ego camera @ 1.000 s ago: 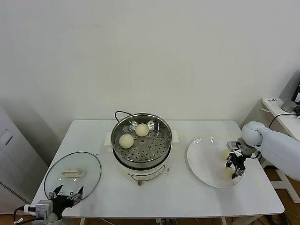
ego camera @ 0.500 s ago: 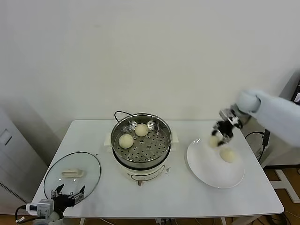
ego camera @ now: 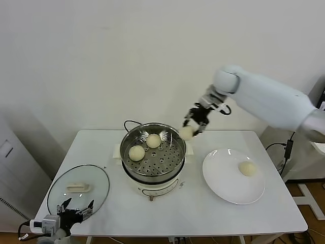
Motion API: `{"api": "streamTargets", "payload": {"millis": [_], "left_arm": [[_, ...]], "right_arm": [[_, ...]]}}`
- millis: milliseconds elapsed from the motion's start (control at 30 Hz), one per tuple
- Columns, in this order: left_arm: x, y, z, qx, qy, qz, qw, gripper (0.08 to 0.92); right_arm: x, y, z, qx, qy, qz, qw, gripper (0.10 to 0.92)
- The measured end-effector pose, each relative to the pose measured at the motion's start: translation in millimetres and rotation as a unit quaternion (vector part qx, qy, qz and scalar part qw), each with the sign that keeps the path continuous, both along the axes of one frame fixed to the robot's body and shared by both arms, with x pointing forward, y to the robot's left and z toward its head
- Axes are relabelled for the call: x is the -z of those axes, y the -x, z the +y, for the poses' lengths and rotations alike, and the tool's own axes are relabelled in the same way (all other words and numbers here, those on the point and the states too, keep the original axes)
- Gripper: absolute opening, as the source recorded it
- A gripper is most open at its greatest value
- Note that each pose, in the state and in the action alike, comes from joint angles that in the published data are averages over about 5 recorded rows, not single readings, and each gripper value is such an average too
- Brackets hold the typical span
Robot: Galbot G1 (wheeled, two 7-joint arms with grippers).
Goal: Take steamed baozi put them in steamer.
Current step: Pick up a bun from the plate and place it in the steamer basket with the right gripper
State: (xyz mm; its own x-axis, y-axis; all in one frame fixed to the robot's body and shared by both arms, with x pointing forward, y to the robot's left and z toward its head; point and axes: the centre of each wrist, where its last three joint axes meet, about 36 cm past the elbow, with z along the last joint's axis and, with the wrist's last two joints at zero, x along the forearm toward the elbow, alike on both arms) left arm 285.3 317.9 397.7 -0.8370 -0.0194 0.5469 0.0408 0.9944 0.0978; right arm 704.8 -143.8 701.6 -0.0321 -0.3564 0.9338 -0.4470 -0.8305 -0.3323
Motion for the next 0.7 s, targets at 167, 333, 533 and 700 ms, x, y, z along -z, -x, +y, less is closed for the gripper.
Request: {"api": "streamTargets", "payload": {"millis": [167,333,533,700], "left_arm": [[0,0,-1,0.000,0.000,0.000,1.000,0.823],[1,0,0,0.000,0.000,0.001,1.000,0.823],[1,0,1,-0.001,-0.001,0.001,1.000,0.823],[2,0,1,-0.002,-0.001,0.001,1.000,0.823]], "right_arm": [[7,12,48,-0.097,0.012,-0.012,0.995,0.501],[18,25,79,-0.172,0.026,-0.023,0.984,0.501],[34,40,103,-0.242,0.046,-0.032,0.969,0.503],[49,51,119,-0.286,0.061,-0.038,0.955,0.501]]}}
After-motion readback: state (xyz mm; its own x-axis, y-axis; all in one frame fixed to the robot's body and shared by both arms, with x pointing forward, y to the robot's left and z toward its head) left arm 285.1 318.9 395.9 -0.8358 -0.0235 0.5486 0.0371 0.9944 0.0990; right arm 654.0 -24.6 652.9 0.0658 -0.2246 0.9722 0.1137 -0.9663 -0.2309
